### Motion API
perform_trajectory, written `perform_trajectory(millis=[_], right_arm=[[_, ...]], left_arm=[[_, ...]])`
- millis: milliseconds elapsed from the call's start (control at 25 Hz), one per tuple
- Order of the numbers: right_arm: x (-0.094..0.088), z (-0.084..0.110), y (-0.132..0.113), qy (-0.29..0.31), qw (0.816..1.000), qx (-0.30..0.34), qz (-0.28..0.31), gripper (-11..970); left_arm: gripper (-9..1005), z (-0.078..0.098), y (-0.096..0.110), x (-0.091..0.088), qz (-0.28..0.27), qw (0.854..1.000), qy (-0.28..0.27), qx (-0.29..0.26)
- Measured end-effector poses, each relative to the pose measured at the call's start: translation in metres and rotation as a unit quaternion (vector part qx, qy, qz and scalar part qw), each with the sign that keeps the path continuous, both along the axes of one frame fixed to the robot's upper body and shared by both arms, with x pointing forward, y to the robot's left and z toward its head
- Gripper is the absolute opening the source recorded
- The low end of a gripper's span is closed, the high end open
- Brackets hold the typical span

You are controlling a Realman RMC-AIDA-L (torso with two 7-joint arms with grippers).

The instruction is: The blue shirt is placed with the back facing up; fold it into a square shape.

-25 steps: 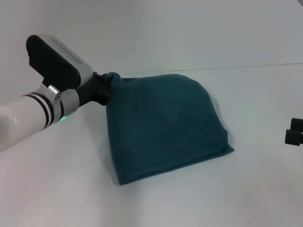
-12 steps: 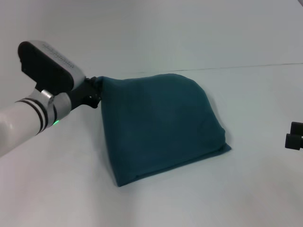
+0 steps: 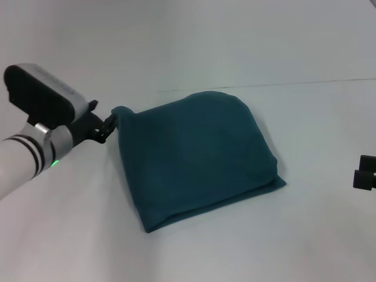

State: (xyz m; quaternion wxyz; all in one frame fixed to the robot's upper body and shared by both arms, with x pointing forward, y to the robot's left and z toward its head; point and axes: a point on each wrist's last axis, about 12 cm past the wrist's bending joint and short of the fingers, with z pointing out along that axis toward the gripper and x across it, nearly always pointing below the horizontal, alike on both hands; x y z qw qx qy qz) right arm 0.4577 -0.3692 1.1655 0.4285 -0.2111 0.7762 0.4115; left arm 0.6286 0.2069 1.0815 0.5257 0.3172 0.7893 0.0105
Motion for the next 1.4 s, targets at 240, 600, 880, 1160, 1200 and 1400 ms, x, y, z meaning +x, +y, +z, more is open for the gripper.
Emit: perform_trajectory(millis=[240,600,880,1160,1200,1400], right_arm=[[0.001,0.000,-0.002,-0.002,1.000,-0.001,-0.011,676],[0.025,-0.008,0.006,-0.007,0.998,-0.041,-0.046,624],[0.067,-0.005,0.035,-0.051,0.992,-0.092,-0.076,407],[0.121,0.005,0.074,-0.084,0.982,-0.127,-0.115,228],[0.127,0.005,0.078,-0.085,0.980,-0.134,-0.118,190],[0.154,-0.002,0.098,-0.080,0.977,-0.158,-0.119,78]], left_arm=[[532,0.006,0.007,-0.005,0.015,0.999,-0.010,-0.027],[547,0.015,-0.003,-0.012,-0.017,0.995,0.002,-0.103],[545,0.020,-0.004,-0.025,-0.046,0.988,0.017,-0.143],[540,0.025,0.006,-0.041,-0.055,0.981,0.018,-0.185],[540,0.025,0.007,-0.043,-0.054,0.980,0.019,-0.188],[540,0.023,0.007,-0.048,-0.067,0.977,0.029,-0.199]])
